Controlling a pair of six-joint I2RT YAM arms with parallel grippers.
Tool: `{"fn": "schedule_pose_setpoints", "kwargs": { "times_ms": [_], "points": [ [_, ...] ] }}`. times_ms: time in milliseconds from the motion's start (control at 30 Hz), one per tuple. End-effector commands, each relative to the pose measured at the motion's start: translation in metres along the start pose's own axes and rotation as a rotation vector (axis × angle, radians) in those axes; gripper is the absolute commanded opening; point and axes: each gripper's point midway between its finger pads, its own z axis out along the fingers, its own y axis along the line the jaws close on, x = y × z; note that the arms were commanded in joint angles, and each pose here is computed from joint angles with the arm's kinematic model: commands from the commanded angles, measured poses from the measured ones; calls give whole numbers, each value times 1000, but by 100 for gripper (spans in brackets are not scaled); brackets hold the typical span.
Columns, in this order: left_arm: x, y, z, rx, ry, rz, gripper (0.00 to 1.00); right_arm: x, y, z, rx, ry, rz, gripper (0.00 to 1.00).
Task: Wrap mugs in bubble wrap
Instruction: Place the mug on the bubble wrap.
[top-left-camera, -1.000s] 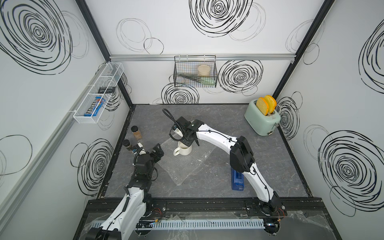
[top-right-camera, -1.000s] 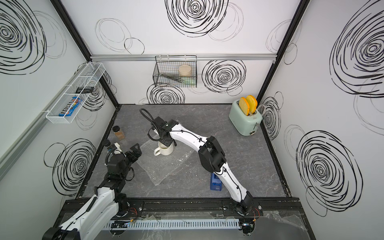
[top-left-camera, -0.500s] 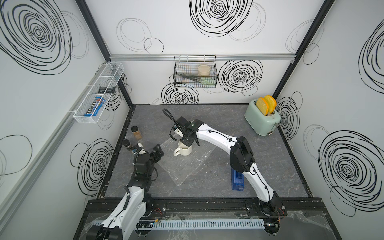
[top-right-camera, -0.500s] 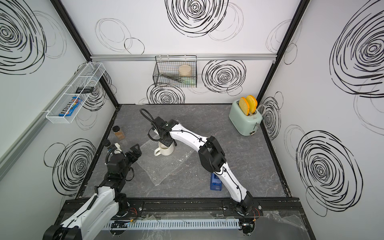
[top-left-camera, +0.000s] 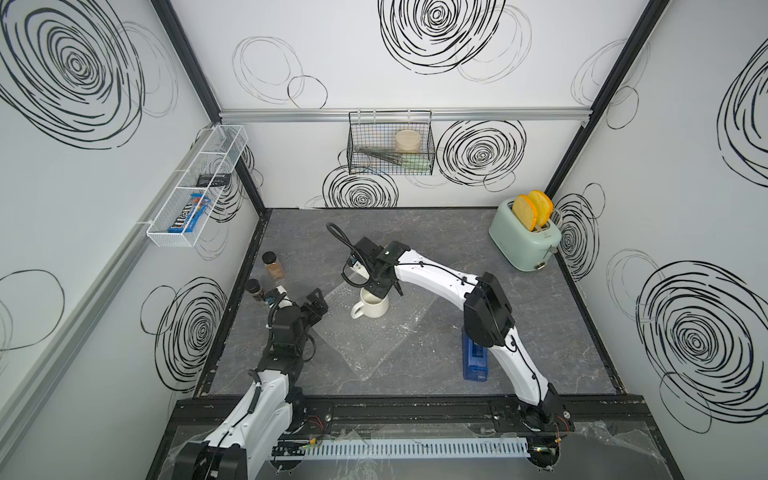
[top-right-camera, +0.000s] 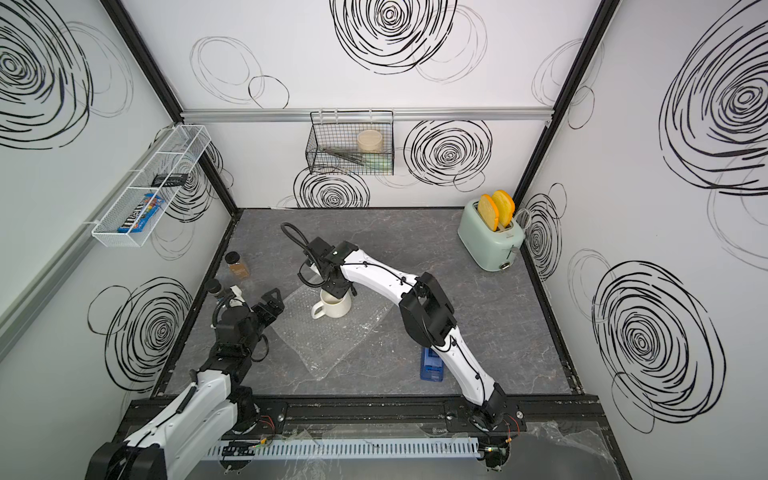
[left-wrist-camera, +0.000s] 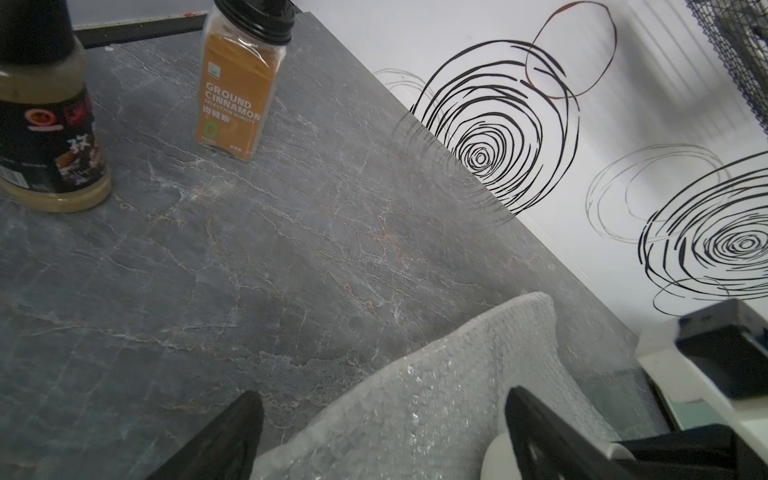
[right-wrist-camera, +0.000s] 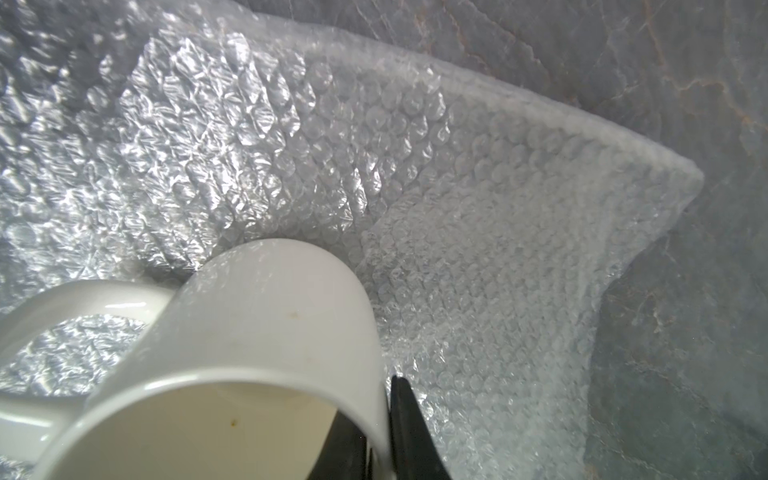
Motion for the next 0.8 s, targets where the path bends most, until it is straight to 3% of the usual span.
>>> {"fn": "schedule_pose_setpoints", "kwargs": {
  "times_ms": [0,233,333,433,633,767],
  "points": [
    [-19,-9,1,42,-36,-58,96,0,1,-28,-14,-13,15,37],
    [-19,6,9,34,-5,-137,96,-36,3,-81,-91,-174,142,74],
    [-9,15,17,33,59,-198,100,-34,-3,-104,-96,-234,214,88],
    [-2,23,23,57,98,-260,93,-22,-16,-126,-144,-300,320,99],
    [4,32,32,65,139,-304,80,17,-36,-156,-411,-482,473,97],
    [3,33,30,68,133,-301,72,44,-47,-159,-443,-584,529,97]
  ]
}}
